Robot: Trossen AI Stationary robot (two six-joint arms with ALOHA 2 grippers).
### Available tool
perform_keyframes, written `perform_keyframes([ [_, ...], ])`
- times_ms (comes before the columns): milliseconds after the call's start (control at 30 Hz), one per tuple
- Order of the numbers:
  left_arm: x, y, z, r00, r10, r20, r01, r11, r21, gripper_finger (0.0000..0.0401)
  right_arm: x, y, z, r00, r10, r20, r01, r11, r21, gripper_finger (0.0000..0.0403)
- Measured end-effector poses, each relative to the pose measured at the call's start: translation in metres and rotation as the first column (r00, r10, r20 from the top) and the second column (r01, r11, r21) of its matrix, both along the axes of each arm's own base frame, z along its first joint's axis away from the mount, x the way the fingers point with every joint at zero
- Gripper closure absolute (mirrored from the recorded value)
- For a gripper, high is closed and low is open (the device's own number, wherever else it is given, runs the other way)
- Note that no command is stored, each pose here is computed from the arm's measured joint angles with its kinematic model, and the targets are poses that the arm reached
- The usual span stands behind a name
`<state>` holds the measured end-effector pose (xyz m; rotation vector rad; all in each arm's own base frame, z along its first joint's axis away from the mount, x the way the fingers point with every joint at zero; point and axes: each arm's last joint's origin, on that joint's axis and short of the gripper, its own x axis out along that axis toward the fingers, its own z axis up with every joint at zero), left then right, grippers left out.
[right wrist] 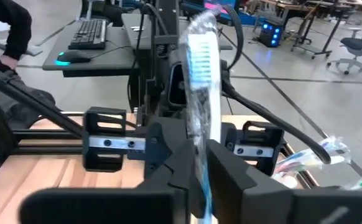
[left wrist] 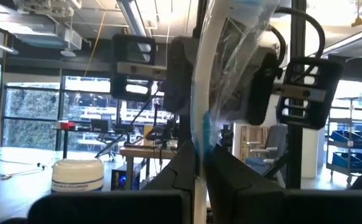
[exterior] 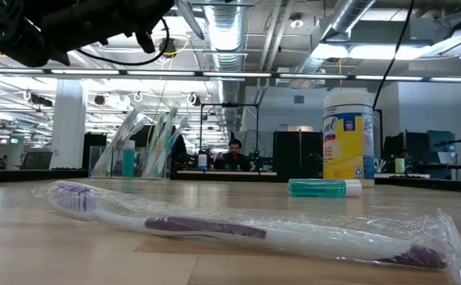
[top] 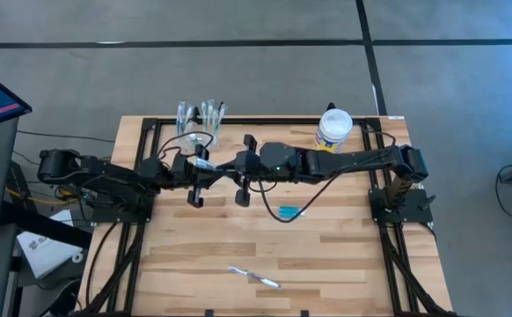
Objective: Pick & Place toothbrushing station
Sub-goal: Put the blue toothbrush into the transparent organizer
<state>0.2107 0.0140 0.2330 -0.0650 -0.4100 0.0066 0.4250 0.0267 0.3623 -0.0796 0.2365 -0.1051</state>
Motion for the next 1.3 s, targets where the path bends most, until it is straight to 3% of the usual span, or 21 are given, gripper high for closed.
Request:
perform_keyframes([
  [200,-0.01,0.001,-0.011,0.998,0.046,-0.029,-0.047,0.999,-0.025,0.0393,0.0,0.001,-0.001,1.0,0.005,-0.012,-0.005,1.0,-0.004,0.0327],
  [400,-0.026,0.001,-0.019,0.997,0.076,-0.032,-0.077,0.996,-0.037,0.0393,-0.001,-0.003,-0.003,1.0,-0.001,-0.03,0.001,1.0,-0.014,0.0334],
  [567,-0.039,0.003,-0.028,0.985,0.165,-0.057,-0.168,0.984,-0.062,0.0393,-0.002,-0.005,-0.006,0.998,-0.007,-0.07,0.006,1.0,-0.011,0.034],
  [800,-0.049,0.009,-0.035,0.943,0.293,-0.158,-0.307,0.949,-0.073,0.0394,-0.003,-0.005,-0.011,0.993,-0.009,-0.121,0.008,1.0,-0.008,0.0342],
  [1300,-0.061,0.037,-0.046,0.835,0.449,-0.319,-0.495,0.866,-0.078,0.0394,-0.013,0.006,-0.013,0.98,0.006,-0.199,0.0,1.0,0.03,0.0342],
])
